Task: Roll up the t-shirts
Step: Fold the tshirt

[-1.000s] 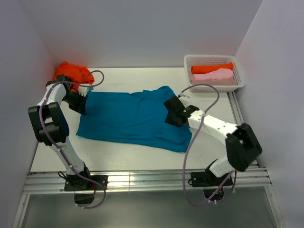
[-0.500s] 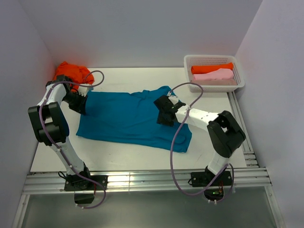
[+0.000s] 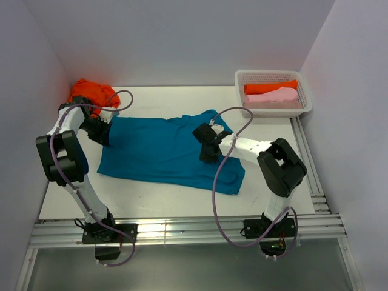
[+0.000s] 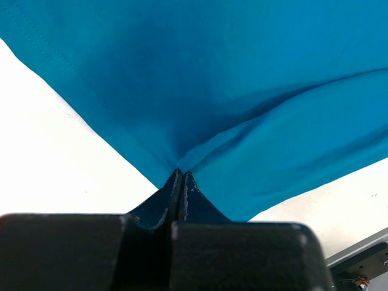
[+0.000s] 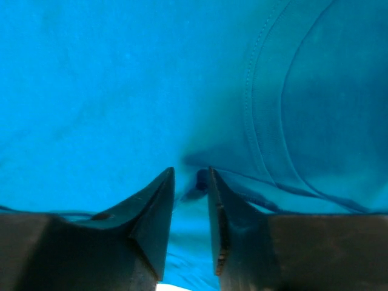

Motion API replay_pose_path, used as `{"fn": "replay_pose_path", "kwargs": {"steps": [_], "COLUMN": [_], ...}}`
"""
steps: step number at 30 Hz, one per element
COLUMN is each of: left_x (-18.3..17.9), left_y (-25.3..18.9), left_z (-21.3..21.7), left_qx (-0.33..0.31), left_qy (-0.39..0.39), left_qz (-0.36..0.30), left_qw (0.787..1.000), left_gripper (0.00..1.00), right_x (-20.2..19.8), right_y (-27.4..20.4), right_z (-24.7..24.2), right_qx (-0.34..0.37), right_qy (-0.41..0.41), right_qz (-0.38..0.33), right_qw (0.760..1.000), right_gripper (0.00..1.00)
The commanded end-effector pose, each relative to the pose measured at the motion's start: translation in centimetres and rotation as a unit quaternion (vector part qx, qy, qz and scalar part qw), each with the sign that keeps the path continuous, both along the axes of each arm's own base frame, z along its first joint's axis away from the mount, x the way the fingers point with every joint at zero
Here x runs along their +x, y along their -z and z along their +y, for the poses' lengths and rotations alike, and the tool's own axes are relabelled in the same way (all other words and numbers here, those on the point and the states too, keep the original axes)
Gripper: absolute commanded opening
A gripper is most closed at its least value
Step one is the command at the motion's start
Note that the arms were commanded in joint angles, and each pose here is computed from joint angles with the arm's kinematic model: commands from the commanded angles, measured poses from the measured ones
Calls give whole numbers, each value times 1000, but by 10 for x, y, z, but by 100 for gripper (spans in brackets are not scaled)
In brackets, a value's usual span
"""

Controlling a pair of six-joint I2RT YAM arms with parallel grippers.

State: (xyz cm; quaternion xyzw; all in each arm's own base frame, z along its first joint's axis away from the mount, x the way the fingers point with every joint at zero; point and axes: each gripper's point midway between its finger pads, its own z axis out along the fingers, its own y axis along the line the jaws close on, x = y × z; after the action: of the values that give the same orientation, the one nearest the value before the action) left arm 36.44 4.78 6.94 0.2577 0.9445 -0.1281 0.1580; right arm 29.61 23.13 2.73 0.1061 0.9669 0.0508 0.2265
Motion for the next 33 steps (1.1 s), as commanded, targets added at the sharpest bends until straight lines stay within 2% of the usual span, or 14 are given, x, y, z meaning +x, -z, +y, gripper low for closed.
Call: {"fn": "replay_pose_path", "kwargs": {"steps": [1,4,7,20,33], "left_x": [4,4,4,15,39], "left_y": [-13,-14,-14,-26,-47], "left_z": [-5,-5,-5,-6,-4], "left_qx": [-8,-9,-10,-13,-17], "left_qy": [12,12,12,3,-31], "left_qz": [-17,-18,-18,-44,-86], "left_qw": [1000,1000,1000,999,996], "left_gripper": [0,0,0,0,0], "right_x": [9,8,10,33,46], "right_y": [-12,-17,-25,-76,-78], "right_z": [9,6,2,-8,-23], "right_qx": [6,4,0,-21,-55], "right_qy": [-4,-1,5,30,40], "right_qz": [-16,-20,-31,-97,-95], "right_qw": [1000,1000,1000,995,993], "right_gripper": [28,10,0,0,0]}}
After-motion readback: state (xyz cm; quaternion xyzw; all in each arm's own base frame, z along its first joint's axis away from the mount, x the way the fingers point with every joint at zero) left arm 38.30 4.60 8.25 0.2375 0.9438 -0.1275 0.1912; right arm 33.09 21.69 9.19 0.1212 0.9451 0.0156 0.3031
